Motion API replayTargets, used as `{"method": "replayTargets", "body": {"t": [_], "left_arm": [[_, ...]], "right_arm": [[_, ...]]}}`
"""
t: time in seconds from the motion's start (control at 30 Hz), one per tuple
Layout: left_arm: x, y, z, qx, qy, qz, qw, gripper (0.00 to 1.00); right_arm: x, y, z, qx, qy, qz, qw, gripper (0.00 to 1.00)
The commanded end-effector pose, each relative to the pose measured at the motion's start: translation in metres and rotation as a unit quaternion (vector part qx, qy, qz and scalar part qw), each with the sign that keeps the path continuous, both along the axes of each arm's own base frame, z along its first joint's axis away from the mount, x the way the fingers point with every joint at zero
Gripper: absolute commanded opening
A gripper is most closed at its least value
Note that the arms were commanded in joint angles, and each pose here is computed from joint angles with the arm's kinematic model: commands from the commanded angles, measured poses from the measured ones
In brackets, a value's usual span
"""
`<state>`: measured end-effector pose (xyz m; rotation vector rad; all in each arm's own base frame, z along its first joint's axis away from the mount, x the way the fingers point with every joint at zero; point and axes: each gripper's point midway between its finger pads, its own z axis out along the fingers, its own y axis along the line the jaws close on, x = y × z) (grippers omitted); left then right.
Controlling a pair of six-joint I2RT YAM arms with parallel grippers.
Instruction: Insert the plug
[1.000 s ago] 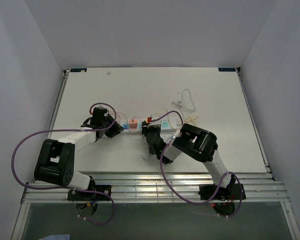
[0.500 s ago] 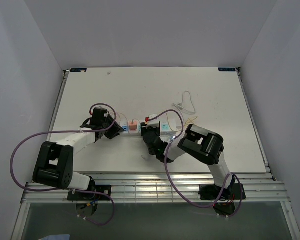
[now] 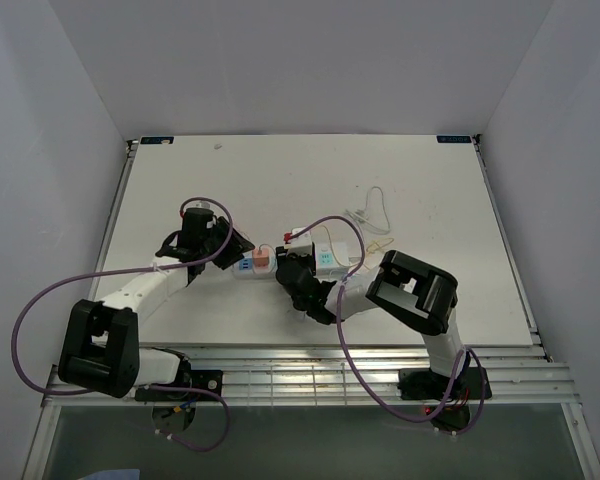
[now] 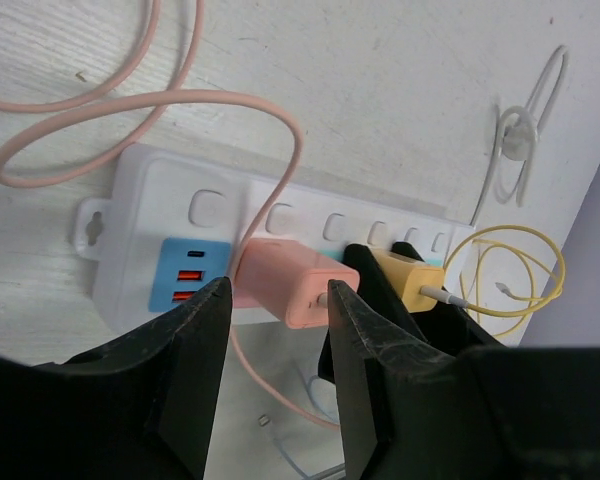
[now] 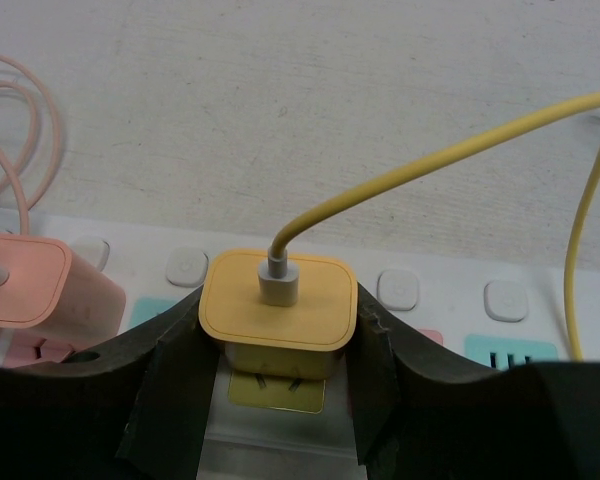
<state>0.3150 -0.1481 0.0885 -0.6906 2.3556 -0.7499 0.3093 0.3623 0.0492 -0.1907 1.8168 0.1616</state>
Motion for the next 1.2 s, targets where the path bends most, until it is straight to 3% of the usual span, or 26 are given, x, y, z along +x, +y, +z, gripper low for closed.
{"method": "replayTargets", "body": {"t": [0.0,1.17], "left_arm": [[0.008,-0.008,0.027,-0.019,-0.039,-0.01,0.999,0.54],[0.0,-0.003,0.029,-0.013,-0.034,-0.005,0.999,0.57]], "right_arm": [[-0.043,-0.02,-0.08,-0.111,0.107,0.054,0.986,0.26],[-0.007,-0.006,0.019,-0.043,0.036,0.007,0.998,0.56]]}}
